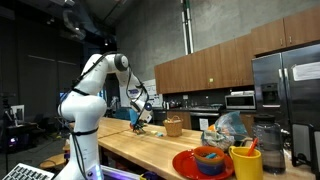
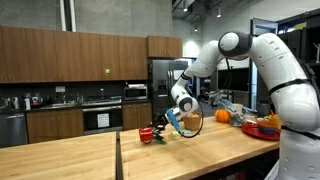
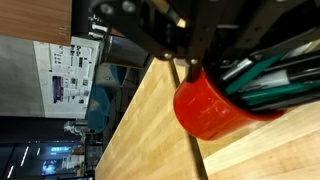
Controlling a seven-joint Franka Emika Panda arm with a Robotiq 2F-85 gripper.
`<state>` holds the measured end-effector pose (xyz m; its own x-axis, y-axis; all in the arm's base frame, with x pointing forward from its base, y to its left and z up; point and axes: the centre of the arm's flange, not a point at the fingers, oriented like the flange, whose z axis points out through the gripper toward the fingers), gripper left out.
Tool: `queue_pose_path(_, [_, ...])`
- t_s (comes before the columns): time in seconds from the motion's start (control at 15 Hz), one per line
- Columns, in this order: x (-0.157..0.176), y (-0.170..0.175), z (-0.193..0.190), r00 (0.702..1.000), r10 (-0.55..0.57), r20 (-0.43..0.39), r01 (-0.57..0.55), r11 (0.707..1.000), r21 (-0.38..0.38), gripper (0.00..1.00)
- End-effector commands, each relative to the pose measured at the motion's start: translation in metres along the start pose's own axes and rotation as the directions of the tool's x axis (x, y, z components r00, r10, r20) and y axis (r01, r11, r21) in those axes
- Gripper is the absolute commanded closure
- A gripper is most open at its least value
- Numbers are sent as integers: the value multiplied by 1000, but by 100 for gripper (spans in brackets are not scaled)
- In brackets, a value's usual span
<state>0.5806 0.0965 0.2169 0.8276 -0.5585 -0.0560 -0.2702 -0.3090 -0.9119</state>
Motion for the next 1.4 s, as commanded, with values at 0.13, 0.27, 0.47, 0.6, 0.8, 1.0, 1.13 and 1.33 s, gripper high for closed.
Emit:
queue_pose_path(0.13, [-8,19,-16,1000,-3,-22,3,1000,15,98])
queue_pose_path(0.27, [-8,16,-19,999,-11,-34,13,999,43,98])
queue_pose_path(0.47, [-8,15,-22,999,-27,-43,30,998,56,98])
queue_pose_path(0.6, [-7,14,-24,998,-36,-48,40,996,74,98])
queue_pose_path(0.8, [-5,9,-22,997,-56,-57,61,994,96,98])
queue_pose_path(1.0, [-6,4,-15,996,-66,-59,74,987,141,98])
queue_pose_path(1.13, [-8,0,-8,996,-67,-65,77,981,175,98])
queue_pose_path(1.33, [-12,-9,1,995,-73,-71,87,971,222,98])
